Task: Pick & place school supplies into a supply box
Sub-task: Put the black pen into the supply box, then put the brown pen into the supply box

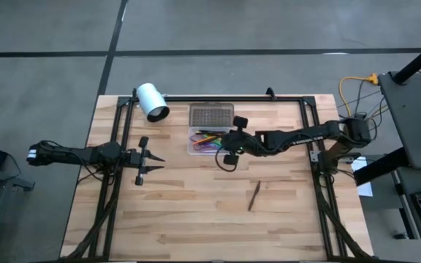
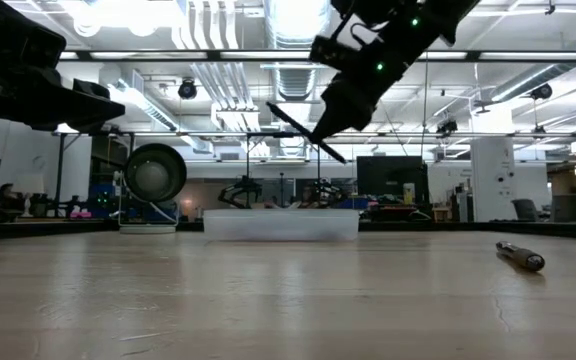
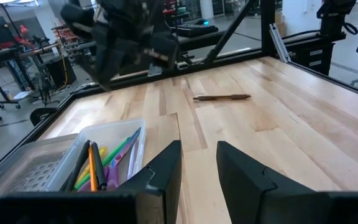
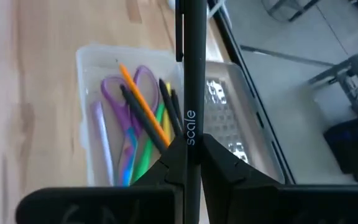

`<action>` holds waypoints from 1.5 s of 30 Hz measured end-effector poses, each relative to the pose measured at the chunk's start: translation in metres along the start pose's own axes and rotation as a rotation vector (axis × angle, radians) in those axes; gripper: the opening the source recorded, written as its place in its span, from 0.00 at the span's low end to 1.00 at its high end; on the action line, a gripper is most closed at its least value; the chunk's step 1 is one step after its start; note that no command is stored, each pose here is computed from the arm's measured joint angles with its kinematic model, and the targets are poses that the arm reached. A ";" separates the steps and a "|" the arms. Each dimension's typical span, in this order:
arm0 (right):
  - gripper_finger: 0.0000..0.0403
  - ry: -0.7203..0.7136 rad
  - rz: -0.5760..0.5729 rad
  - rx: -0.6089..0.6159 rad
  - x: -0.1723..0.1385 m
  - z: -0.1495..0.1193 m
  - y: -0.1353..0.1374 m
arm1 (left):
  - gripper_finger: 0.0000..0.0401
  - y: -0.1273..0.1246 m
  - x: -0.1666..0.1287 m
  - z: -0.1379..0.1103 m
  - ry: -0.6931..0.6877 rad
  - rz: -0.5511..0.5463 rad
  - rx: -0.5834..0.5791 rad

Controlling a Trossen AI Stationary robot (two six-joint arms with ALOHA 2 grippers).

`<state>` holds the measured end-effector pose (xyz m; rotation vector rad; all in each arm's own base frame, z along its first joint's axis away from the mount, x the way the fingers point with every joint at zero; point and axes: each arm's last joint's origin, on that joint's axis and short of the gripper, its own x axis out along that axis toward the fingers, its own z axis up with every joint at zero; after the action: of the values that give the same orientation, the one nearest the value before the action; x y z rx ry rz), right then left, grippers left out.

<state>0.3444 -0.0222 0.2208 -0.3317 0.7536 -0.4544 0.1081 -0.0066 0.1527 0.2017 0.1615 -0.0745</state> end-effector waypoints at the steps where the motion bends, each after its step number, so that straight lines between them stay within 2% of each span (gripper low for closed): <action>1: 0.03 -0.005 -0.004 -0.007 0.004 0.000 0.001 | 0.22 0.000 0.000 0.000 0.001 -0.001 0.000; 5: 0.04 -0.055 -0.021 -0.019 0.017 0.003 0.005 | 0.22 0.000 0.001 -0.001 0.013 -0.003 0.000; 9: 0.10 -0.069 -0.023 -0.027 0.027 0.001 0.011 | 0.22 0.000 0.002 -0.002 0.028 -0.006 0.000; 15: 0.21 -0.056 -0.026 -0.037 0.033 -0.002 0.015 | 0.22 -0.001 0.003 -0.004 0.047 -0.010 0.000; 21: 0.25 -0.061 -0.028 -0.035 0.031 -0.001 0.013 | 0.22 -0.001 0.004 -0.005 0.065 -0.013 0.000; 34: 0.22 -0.050 -0.013 0.017 0.024 0.006 0.015 | 0.22 -0.001 0.005 -0.006 0.077 -0.016 0.000; 38: 0.20 0.010 0.006 0.018 0.020 0.008 0.017 | 0.22 -0.001 0.005 -0.006 0.077 -0.016 0.000; 45: 0.18 0.196 0.052 -0.001 0.003 0.010 0.022 | 0.22 -0.001 0.005 -0.006 0.078 -0.016 0.000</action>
<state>0.3597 -0.0031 0.2166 -0.2698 0.9513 -0.4411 0.1117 -0.0068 0.1456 0.2033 0.2404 -0.0821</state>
